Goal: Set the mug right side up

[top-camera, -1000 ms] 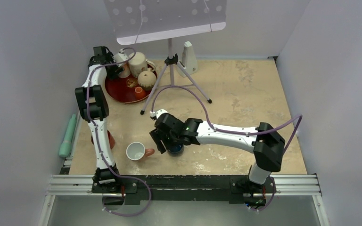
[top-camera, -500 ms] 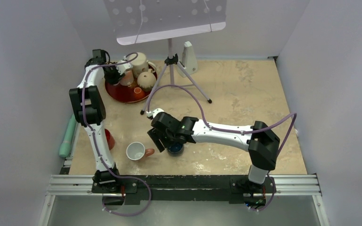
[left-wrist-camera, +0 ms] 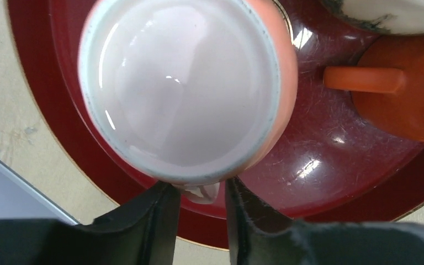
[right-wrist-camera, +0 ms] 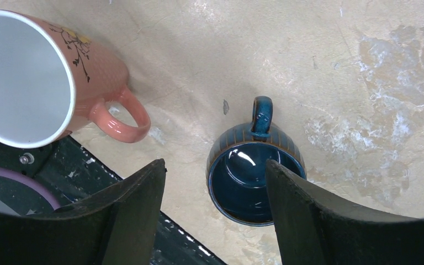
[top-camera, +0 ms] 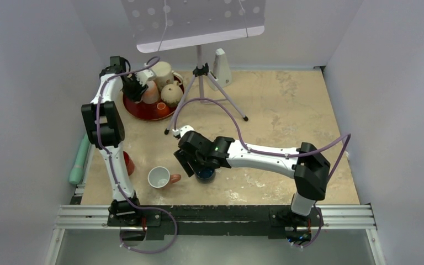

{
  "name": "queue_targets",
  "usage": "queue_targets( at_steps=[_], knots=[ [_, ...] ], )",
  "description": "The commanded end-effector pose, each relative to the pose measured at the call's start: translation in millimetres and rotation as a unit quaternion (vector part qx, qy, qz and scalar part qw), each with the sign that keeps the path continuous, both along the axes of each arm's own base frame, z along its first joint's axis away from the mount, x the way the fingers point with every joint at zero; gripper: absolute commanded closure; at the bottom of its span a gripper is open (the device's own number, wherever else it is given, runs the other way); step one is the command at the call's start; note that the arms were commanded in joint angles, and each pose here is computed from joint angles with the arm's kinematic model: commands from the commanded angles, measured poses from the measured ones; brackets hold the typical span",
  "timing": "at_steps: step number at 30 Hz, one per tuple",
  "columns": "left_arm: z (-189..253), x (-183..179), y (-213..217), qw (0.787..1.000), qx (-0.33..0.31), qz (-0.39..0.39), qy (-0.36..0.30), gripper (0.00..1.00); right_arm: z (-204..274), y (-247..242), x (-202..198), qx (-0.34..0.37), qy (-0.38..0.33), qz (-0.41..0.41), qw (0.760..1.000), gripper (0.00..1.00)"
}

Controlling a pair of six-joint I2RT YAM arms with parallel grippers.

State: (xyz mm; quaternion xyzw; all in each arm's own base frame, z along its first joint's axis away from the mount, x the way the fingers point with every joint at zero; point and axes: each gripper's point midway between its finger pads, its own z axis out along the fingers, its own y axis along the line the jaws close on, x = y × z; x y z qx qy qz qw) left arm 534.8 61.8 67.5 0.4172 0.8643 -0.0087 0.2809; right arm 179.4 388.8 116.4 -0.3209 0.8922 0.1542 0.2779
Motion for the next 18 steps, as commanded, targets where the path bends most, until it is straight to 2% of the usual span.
queue_targets(
  at_steps=[1,3,7,8,11,14,18],
  knots=[
    [-16,-6,0,0.999,0.018,-0.017,0.029,0.66,22,-1,4,0.02,-0.026,-0.003,0.999,0.31],
    [-21,-11,1,0.999,0.022,-0.02,0.04,0.73,23,-2,5,0.018,-0.029,-0.006,0.999,0.31],
    [-26,-14,6,0.998,0.033,-0.006,0.045,0.97,33,-1,7,0.03,-0.036,-0.013,0.999,0.3],
    [-24,-14,6,0.999,0.03,0.002,0.044,1.0,35,-1,7,0.034,-0.038,-0.015,0.999,0.3],
    [-10,-20,0,0.999,0.001,0.024,0.044,1.0,42,-1,9,0.042,-0.044,-0.021,0.998,0.3],
    [9,-31,-1,0.995,-0.042,0.078,0.046,1.0,53,0,13,0.056,-0.052,-0.03,0.997,0.29],
    [44,-54,-2,0.973,-0.122,0.184,0.061,1.0,75,11,17,0.099,-0.062,-0.034,0.993,0.26]
  ],
)
